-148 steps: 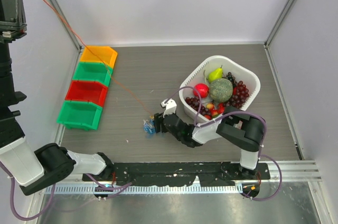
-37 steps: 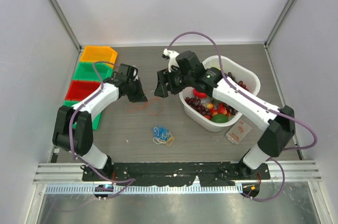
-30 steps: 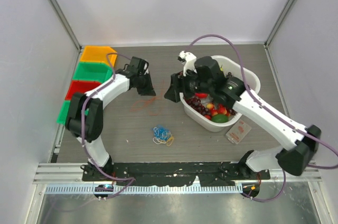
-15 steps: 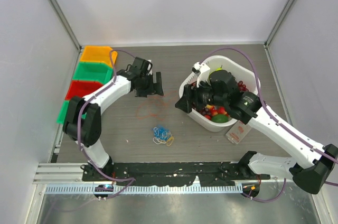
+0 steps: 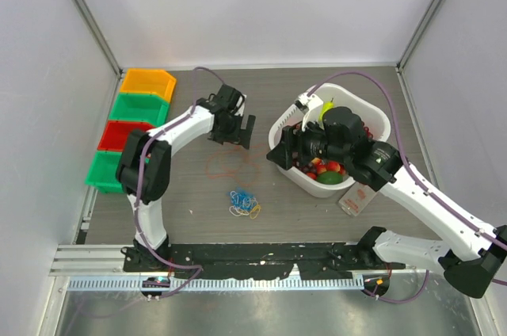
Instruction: Untangle the cables
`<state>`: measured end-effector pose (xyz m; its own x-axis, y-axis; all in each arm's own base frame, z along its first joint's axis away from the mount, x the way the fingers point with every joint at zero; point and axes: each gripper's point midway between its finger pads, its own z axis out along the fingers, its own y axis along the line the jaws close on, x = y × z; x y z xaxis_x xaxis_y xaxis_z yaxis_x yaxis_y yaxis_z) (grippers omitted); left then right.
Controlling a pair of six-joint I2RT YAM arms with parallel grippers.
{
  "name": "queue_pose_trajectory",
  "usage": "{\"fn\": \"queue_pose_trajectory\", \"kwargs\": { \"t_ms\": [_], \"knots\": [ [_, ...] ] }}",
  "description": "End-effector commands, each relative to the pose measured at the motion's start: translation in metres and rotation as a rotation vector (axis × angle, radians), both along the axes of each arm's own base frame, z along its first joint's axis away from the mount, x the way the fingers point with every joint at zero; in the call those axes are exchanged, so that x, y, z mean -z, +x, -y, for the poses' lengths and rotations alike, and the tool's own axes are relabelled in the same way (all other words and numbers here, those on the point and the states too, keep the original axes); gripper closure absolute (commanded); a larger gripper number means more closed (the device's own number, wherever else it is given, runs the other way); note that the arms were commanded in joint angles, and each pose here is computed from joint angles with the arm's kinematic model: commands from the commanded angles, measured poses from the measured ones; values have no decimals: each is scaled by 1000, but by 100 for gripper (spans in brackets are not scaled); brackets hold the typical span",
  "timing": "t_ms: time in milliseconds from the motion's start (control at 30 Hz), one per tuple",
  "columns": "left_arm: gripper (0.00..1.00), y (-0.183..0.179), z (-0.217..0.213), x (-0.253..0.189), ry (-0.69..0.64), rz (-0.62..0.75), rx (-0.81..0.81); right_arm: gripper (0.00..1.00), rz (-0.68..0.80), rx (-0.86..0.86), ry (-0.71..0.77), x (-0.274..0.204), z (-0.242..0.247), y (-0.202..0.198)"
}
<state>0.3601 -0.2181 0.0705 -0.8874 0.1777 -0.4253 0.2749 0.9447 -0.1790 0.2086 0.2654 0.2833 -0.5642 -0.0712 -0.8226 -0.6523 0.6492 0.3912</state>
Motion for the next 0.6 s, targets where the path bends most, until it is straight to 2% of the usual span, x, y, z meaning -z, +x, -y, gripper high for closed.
{"fn": "queue_pose_trajectory", "kwargs": {
  "t_ms": [0, 200, 333, 567],
  "knots": [
    [0, 18, 9, -3, 133, 70, 112, 27, 60, 27, 19, -14, 8, 2],
    [0, 24, -2, 18, 284, 24, 121, 27, 69, 27, 25, -17, 11, -1],
    [0, 25, -4, 21, 276, 45, 62, 27, 80, 37, 21, -18, 15, -1],
    [0, 11, -5, 38, 255, -34, -9, 27, 78, 34, 25, -18, 14, -1]
  ]
}}
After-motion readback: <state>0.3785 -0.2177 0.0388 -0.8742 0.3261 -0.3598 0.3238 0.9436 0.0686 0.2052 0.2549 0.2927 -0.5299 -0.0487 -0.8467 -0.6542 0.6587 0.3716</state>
